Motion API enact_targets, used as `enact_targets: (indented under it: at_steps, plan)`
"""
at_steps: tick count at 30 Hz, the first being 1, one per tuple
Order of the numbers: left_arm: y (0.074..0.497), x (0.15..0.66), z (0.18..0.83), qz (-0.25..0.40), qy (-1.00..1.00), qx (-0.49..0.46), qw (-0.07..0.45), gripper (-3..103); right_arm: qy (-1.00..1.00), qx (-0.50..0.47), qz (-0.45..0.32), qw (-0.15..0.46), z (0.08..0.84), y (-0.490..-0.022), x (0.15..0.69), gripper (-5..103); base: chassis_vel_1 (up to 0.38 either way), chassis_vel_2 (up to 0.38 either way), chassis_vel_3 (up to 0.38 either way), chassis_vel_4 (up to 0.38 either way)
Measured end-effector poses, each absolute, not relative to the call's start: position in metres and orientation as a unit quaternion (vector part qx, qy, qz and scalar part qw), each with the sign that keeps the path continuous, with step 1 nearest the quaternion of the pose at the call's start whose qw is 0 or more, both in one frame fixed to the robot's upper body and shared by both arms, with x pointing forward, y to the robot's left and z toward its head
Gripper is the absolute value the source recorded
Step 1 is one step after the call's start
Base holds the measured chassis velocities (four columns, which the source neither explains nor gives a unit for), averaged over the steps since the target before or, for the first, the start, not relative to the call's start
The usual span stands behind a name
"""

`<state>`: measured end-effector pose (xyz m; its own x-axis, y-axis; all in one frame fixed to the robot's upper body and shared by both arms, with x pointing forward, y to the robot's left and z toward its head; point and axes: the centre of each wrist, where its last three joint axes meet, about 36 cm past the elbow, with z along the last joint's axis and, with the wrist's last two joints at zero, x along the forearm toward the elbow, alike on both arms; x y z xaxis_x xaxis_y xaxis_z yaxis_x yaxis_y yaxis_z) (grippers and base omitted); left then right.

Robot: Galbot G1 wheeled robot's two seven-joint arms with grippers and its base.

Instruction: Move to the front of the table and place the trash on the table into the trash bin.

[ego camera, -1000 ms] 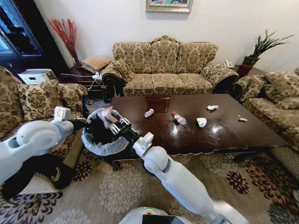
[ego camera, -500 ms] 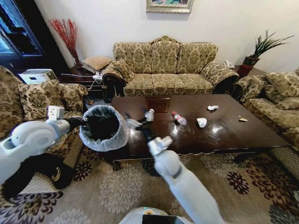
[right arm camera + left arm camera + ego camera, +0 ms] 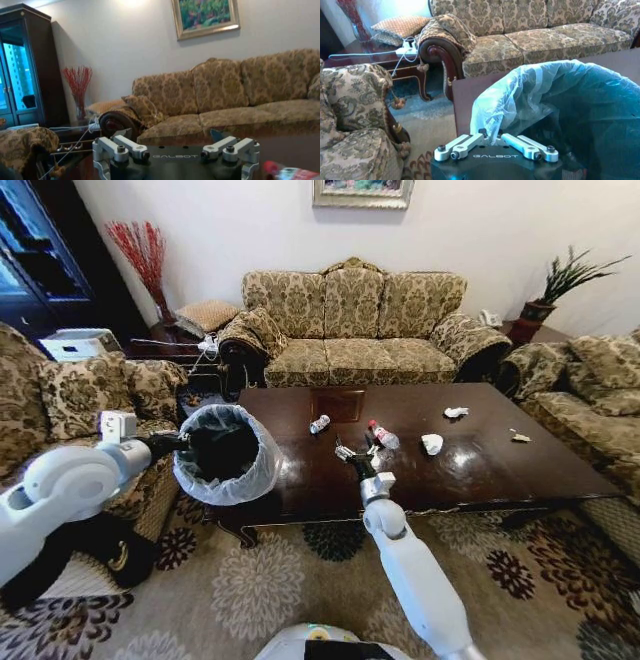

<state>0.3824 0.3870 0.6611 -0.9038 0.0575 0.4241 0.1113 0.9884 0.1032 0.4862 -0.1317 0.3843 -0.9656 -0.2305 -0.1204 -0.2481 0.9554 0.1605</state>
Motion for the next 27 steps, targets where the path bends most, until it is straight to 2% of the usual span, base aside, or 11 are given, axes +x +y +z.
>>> enact_targets:
  at_steps: [7, 12, 19, 27]
  plan:
    - [0.386, 0.381, 0.661, -0.057, -0.974, -0.046, 0.214, 0, 0.984, -0.134, 0.111, 0.023, 0.386, -0.122, 0.501, 100, -0.229, 0.226, 0.229, -0.218]
    - [0.383, 0.379, 0.660, -0.053, -0.974, -0.053, 0.214, 0, 0.979, -0.149, 0.134, -0.031, 0.368, -0.116, 0.511, 100, -0.231, 0.229, 0.206, -0.235]
    - [0.382, 0.379, 0.659, -0.052, -0.973, -0.058, 0.216, 0, 0.981, -0.146, 0.114, -0.058, 0.358, -0.095, 0.548, 100, -0.054, 0.058, 0.030, -0.021]
    - [0.367, 0.372, 0.665, -0.053, -0.972, -0.084, 0.214, 0, 0.980, -0.169, 0.086, -0.067, 0.338, -0.074, 0.559, 100, 0.039, -0.011, -0.020, 0.031]
